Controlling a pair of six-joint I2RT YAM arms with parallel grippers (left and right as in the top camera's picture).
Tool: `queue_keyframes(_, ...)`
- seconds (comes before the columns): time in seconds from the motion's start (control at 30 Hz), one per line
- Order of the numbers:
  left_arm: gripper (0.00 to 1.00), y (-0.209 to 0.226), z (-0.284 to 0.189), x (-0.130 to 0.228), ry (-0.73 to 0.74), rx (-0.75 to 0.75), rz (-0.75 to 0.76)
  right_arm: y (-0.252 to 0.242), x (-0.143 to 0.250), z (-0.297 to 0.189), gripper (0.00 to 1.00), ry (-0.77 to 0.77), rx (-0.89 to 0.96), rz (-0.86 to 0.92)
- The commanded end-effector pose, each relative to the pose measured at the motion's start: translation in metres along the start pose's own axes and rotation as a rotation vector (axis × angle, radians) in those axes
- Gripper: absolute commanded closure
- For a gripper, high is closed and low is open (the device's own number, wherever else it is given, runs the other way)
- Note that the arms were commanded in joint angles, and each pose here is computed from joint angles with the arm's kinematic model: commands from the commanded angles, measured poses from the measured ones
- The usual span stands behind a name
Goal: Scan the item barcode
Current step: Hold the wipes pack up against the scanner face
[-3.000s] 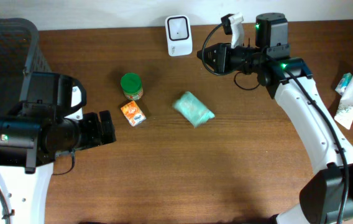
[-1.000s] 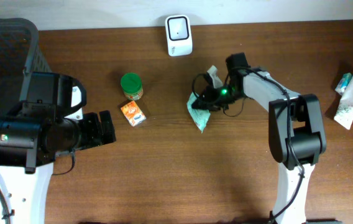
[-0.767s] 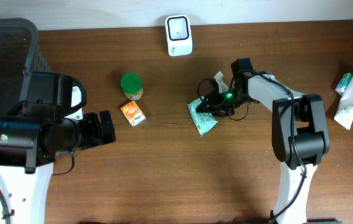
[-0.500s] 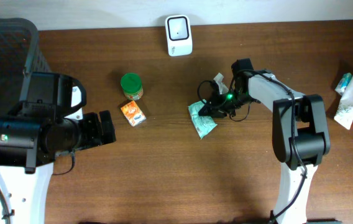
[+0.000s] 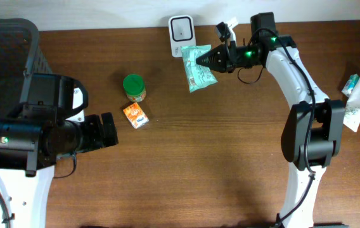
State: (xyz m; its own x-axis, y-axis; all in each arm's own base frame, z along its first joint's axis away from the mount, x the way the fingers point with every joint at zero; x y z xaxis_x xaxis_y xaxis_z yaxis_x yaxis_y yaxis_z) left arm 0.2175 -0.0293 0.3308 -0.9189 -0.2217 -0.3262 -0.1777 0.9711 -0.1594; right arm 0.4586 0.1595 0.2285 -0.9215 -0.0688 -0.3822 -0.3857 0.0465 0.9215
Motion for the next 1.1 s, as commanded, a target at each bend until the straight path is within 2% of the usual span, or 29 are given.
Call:
queue_keyframes(0.0, 0.01, 0.001, -0.003, 0.0, -0.016, -0.003, 0.008, 0.015, -0.005, -0.003, 0.96, 0.002, -0.057, 0.064)
queue_keyframes(0.13, 0.01, 0.001, -0.003, 0.0, -0.016, -0.003, 0.008, 0.016, -0.011, -0.003, 0.96, 0.007, -0.057, 0.302)
queue_keyframes(0.3, 0.01, 0.001, -0.003, 0.0, -0.016, -0.003, 0.008, 0.017, -0.013, -0.003, 0.96, 0.01, -0.057, 0.4)
queue_keyframes(0.67, 0.01, 0.001, -0.003, 0.0, -0.016, -0.003, 0.008, 0.018, -0.018, -0.003, 0.96, 0.006, -0.059, 0.298)
queue_keyframes(0.87, 0.01, 0.001, -0.003, 0.0, -0.016, -0.003, 0.008, 0.019, -0.02, -0.003, 0.96, 0.002, -0.059, 0.151)
queue_keyframes(1.07, 0.01, 0.001, -0.003, 0.0, -0.016, -0.003, 0.008, 0.019, -0.02, -0.003, 0.96, 0.001, -0.059, 0.124)
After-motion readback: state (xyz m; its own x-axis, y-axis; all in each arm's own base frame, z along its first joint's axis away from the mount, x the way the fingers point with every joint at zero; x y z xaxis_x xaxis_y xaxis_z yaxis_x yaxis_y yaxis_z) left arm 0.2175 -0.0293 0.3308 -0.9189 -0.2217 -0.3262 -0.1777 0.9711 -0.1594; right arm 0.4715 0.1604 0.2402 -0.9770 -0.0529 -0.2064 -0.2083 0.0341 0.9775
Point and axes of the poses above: each gripper's point midway between its finger pads, its own z axis out along the fingers, its own y axis along the line the jaws close on, x = y × z, the point moved 5 cm from there along -z, back along the fingers, and after that the axes turned 1 degree about -z, right-handed, at the moved point
